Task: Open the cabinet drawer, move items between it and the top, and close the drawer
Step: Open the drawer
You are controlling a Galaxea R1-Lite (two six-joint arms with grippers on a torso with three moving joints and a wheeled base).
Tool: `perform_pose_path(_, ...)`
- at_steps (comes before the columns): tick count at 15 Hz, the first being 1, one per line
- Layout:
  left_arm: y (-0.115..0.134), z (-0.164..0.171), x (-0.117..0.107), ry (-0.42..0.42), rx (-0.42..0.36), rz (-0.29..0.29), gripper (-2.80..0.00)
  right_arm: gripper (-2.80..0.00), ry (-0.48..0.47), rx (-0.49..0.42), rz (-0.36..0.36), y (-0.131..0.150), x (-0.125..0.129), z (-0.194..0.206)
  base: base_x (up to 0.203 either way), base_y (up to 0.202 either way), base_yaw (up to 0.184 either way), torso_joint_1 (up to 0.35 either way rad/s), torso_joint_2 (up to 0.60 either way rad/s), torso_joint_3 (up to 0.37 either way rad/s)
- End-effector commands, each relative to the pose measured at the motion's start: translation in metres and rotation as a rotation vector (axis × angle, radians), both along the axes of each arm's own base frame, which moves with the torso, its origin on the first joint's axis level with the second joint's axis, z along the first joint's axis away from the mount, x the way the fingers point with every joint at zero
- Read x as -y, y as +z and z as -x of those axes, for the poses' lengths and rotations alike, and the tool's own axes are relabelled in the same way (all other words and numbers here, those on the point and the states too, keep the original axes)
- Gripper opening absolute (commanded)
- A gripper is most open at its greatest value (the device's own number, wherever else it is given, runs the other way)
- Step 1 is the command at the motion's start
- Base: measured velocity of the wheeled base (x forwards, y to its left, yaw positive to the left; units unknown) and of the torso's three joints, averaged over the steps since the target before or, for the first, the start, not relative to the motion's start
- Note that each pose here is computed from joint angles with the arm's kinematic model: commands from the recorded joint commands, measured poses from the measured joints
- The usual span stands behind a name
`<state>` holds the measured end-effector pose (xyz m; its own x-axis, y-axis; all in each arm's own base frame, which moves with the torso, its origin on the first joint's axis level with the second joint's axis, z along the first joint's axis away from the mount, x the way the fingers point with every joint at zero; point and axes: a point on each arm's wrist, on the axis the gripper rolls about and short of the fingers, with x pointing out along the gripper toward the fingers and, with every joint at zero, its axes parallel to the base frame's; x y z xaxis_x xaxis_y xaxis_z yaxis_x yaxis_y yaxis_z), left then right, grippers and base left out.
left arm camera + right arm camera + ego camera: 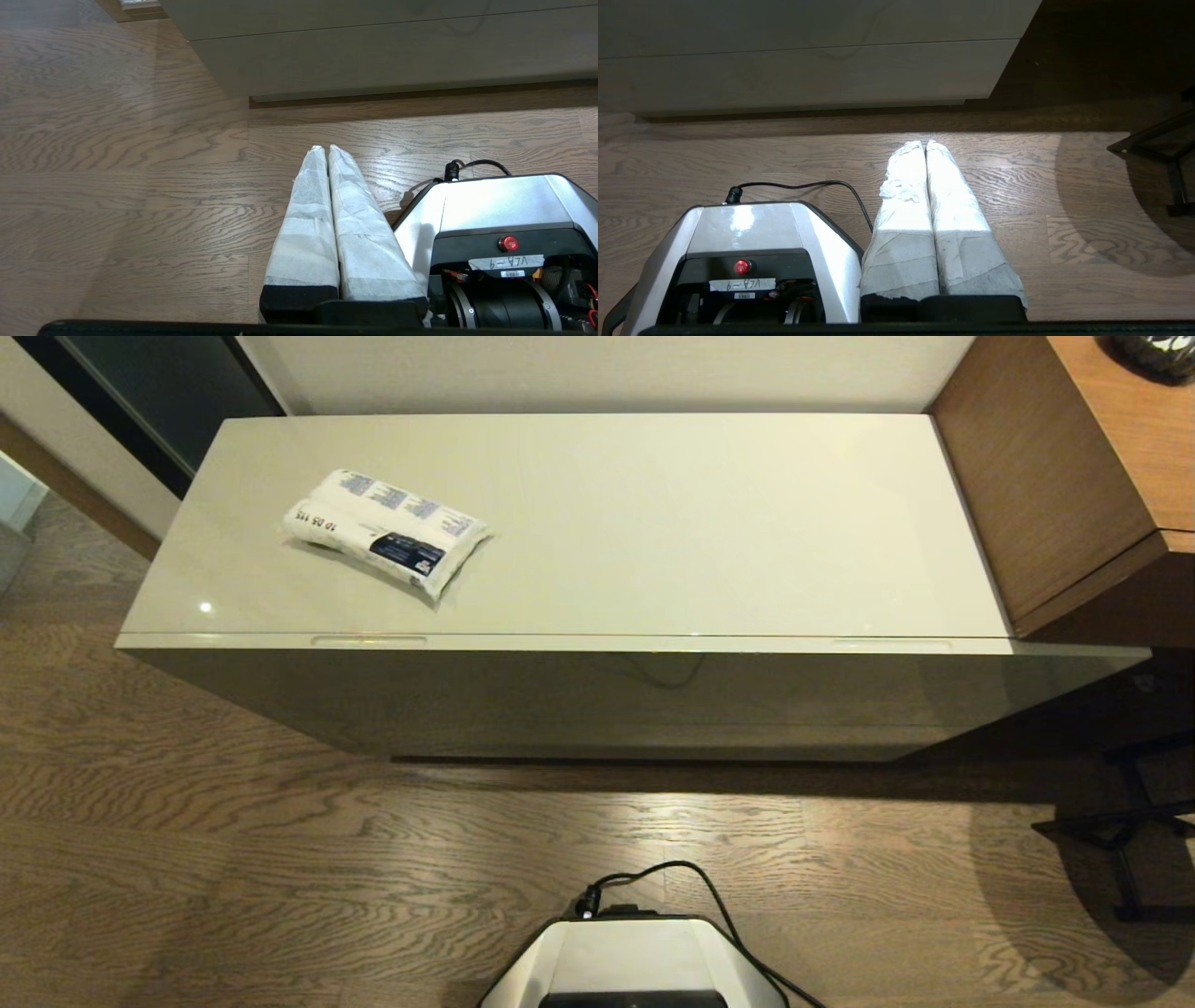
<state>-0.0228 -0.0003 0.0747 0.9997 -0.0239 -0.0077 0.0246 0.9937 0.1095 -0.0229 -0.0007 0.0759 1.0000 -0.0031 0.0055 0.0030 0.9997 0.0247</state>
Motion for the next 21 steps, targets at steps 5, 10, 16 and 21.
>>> perform_pose_path(5,0.001,0.000,0.000,0.014,0.005,0.068,-2.80,-2.80,0.000,0.004,0.000,-0.001,0.000,0.000,0.000,0.000,0.000,0.000,0.00,0.000)
perform_pose_path(10,0.001,0.000,0.000,0.021,0.008,0.118,-2.80,-2.80,0.000,0.004,0.000,-0.001,0.000,0.000,0.000,0.000,0.000,0.000,0.00,0.000)
perform_pose_path(16,0.001,0.000,0.000,0.021,0.005,0.099,-2.80,-2.80,0.000,0.004,0.000,-0.001,0.000,0.000,0.000,0.000,0.000,0.000,0.00,0.000)
perform_pose_path(21,0.041,0.008,-0.001,0.021,0.013,0.087,-2.80,-2.80,0.000,0.004,0.000,-0.001,0.000,0.000,0.000,0.000,0.000,0.000,0.00,0.000)
